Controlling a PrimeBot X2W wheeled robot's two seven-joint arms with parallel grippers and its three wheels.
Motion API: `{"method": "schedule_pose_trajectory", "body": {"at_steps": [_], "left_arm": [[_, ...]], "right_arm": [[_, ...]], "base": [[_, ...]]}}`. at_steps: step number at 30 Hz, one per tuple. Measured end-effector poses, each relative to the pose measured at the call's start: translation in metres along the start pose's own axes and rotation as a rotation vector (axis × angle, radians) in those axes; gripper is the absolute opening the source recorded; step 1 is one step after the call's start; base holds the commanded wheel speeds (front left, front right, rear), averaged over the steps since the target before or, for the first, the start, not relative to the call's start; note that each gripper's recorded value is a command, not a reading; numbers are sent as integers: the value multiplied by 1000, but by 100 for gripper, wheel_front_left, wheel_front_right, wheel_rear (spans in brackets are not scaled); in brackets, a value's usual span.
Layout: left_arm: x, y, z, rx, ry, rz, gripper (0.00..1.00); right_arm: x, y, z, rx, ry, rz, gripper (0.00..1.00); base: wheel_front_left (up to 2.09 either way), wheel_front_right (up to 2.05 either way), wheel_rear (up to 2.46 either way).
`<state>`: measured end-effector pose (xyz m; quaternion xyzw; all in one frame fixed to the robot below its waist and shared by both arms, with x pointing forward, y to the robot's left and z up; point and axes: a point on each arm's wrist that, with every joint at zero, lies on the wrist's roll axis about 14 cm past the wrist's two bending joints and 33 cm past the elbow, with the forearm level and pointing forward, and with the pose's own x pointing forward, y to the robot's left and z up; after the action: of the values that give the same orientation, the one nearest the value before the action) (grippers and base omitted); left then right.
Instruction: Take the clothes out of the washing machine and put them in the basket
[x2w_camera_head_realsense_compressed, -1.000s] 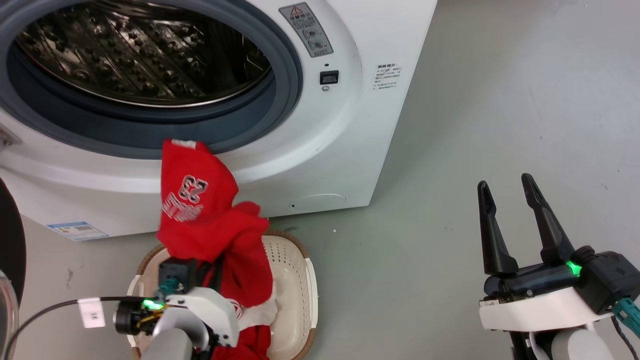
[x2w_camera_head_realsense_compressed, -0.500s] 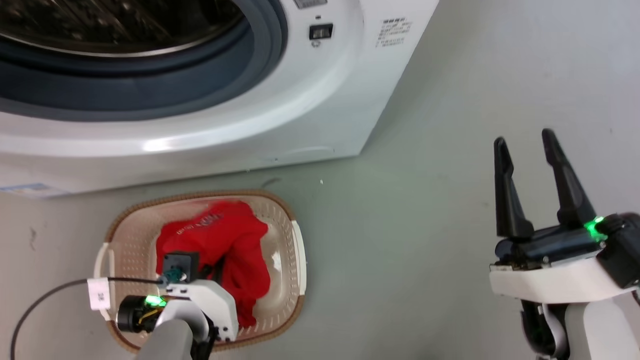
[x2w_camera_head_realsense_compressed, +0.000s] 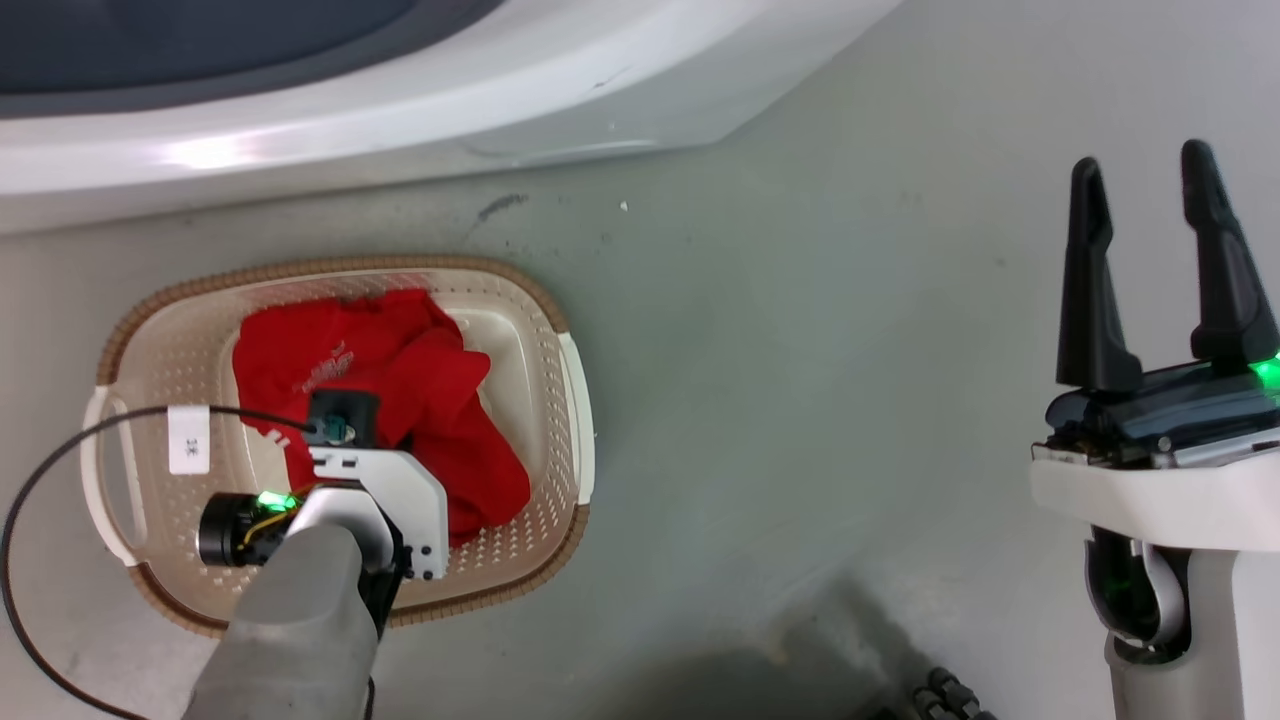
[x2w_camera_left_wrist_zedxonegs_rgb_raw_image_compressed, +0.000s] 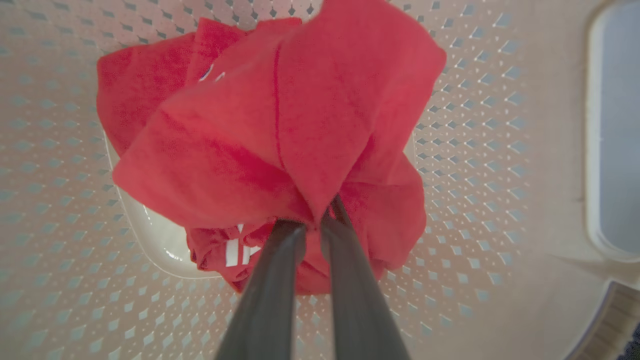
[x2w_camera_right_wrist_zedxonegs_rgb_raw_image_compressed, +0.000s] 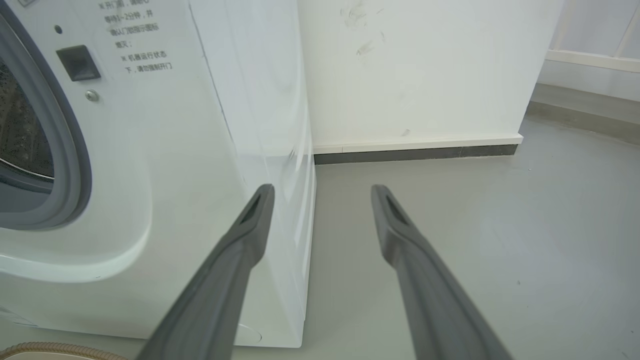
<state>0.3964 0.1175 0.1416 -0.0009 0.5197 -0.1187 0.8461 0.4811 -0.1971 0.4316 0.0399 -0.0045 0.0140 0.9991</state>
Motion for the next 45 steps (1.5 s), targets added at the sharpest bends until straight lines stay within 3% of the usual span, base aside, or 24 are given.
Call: {"method": "schedule_pose_trajectory", "body": {"at_steps": [7, 8, 9, 20, 29, 36, 45], "left_arm": [[20, 11, -22, 33, 91, 10, 0], [20, 12, -24, 31, 97, 11, 29], [20, 13, -26, 29, 104, 14, 100], [-6, 6, -1, 16, -6, 9, 100], [-54, -11, 30, -26, -182, -13, 100], [-107, -16, 71, -3, -415, -6, 100], [-189, -4, 109, -11, -705, 92, 100]], "right_arm": [[10, -3, -29, 3, 46, -3, 100], [10, -3, -31, 4, 49, -2, 100], [11, -2, -32, 6, 51, -1, 100], [6, 9, -4, 13, 1, 26, 100], [-24, 20, 29, 22, -29, 40, 100], [-54, 28, 55, 23, -62, 53, 100], [-88, 42, 78, 32, -102, 84, 100]], "base": [[0, 0, 0], [0, 0, 0], [0, 0, 0], [0, 0, 0], [0, 0, 0], [0, 0, 0], [0, 0, 0]]}}
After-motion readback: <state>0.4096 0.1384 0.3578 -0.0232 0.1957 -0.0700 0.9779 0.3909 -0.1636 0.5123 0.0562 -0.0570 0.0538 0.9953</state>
